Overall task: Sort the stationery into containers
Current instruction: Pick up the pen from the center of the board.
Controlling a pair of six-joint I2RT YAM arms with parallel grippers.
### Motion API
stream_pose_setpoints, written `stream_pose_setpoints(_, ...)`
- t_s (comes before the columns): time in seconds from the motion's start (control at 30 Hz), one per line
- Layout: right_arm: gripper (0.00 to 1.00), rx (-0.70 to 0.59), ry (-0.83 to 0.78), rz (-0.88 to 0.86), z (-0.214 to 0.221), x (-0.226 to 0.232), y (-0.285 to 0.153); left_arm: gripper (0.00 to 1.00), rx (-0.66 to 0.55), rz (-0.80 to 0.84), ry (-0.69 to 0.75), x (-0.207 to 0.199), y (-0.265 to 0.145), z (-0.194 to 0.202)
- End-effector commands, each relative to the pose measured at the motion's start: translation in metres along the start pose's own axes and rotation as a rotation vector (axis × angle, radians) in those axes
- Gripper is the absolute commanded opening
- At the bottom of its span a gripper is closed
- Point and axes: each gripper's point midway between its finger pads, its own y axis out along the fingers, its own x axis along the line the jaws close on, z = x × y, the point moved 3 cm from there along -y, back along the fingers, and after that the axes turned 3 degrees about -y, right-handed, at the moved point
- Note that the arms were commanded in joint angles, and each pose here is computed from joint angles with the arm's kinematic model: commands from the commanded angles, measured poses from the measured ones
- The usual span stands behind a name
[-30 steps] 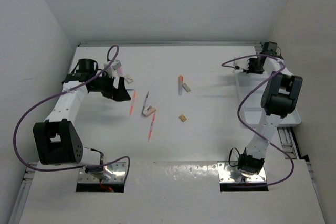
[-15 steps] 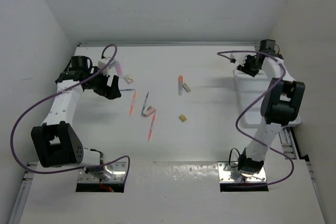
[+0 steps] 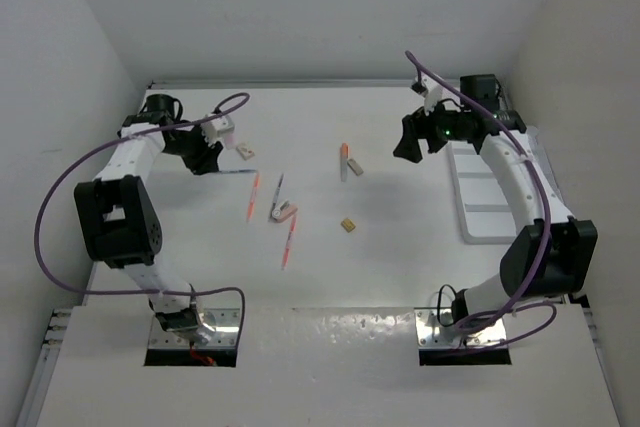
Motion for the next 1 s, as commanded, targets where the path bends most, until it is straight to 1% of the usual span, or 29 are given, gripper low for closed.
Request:
stream_pose_setpoints(0.0, 0.82, 0.020, 0.187, -0.144, 0.004, 0.040, 0.001, 0.47, -0.086, 0.065, 0.139, 0.022, 0.017, -0.012)
stream_pose_setpoints(0.07, 0.80, 0.008, 0.199, -0.150, 0.005, 0.046, -0.001, 0.45, -0.103, 0.075, 0.147, 0.033, 0.024, -0.017)
stream_pose_setpoints(0.1, 0.80, 0.004, 0.202, -0.157, 0.005, 0.048, 0.000, 0.44, -0.111, 0.116, 0.125, 0.033, 0.036, -0.013)
stream_pose_setpoints(0.17, 0.79, -0.004, 0.203, -0.163, 0.005, 0.051, -0.002, 0.42, -0.118, 0.143, 0.133, 0.036, 0.043, -0.015)
stream_pose_setpoints(0.27, 0.78, -0.003, 0.216, -0.168, 0.004, 0.053, 0.000, 0.40, -0.069, 0.188, 0.145, 0.034, 0.068, -0.007)
stream_pose_setpoints(0.47, 0.78, 0.014, 0.260, -0.192, 0.006, 0.052, 0.006, 0.39, 0.033, 0.181, 0.163, 0.044, 0.086, 0.017)
stream_pose_setpoints(0.8, 0.75, 0.017, 0.257, -0.229, 0.005, 0.059, 0.011, 0.37, 0.199, 0.233, 0.195, 0.043, 0.110, 0.043)
stream_pose_setpoints(0.9, 0.74, 0.010, 0.256, -0.234, 0.003, 0.062, 0.010, 0.31, 0.246, 0.253, 0.216, 0.038, 0.113, 0.051)
stream_pose_setpoints(0.97, 0.73, 0.009, 0.266, -0.231, 0.002, 0.064, 0.009, 0.19, 0.275, 0.252, 0.216, 0.033, 0.113, 0.056)
